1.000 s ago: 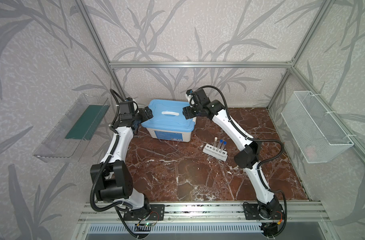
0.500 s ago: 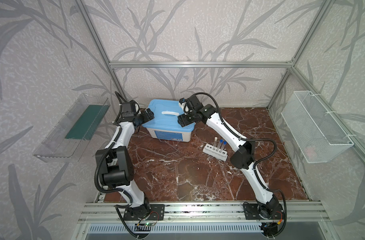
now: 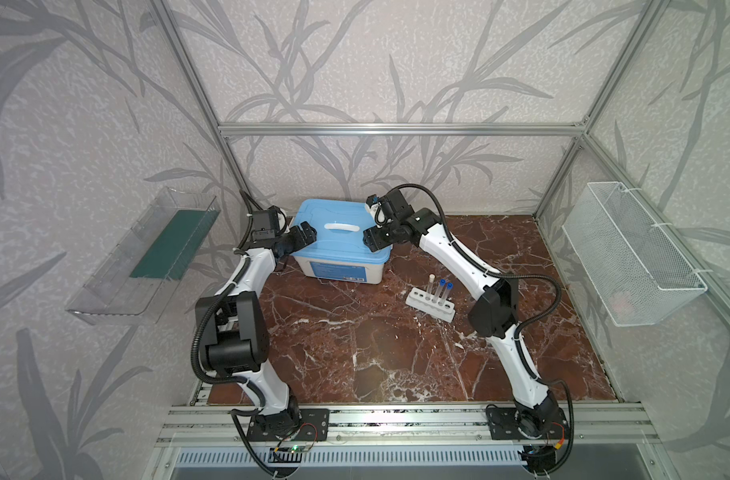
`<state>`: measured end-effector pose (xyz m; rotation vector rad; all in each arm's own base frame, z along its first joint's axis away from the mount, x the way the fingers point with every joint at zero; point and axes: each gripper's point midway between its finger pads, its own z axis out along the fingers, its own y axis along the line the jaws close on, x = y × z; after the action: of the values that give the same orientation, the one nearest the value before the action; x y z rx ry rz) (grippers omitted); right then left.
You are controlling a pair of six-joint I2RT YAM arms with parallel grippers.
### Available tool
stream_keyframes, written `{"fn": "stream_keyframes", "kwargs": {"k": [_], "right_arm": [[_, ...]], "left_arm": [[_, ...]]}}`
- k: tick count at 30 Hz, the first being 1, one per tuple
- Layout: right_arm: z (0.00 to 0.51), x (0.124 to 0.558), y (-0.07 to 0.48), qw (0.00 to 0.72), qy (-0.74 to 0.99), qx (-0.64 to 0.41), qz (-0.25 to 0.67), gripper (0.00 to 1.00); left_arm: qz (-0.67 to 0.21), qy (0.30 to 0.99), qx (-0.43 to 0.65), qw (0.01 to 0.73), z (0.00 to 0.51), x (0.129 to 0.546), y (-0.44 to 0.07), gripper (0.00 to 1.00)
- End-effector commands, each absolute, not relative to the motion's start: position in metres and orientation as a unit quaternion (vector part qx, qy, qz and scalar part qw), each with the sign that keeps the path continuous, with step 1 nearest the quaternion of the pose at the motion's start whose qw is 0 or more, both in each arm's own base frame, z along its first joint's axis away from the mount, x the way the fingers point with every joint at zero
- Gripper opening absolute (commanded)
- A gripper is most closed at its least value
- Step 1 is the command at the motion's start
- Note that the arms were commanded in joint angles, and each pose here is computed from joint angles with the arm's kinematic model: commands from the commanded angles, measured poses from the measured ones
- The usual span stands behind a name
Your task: Organize the chemistry lab equipment
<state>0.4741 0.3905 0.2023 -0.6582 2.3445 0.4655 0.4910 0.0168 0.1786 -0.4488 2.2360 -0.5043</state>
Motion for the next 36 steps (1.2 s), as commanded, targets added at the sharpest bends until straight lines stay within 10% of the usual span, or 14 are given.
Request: {"fn": "stream_keyframes", "kwargs": {"k": [1, 36], "right_arm": [[0.164, 0.461, 0.356, 0.255, 0.927, -0.240, 0.136, 0.72], [0.211, 0.472, 0.382, 0.304, 0.894, -0.262, 0.200, 0.73]], "left_arm": [[-0.213, 0.876, -0.176, 0.396, 0.185, 0.486, 0.003, 1.00], [-0.169, 0.892, -0.161, 0.387, 0.206, 0.468, -0.019, 1.00]]}}
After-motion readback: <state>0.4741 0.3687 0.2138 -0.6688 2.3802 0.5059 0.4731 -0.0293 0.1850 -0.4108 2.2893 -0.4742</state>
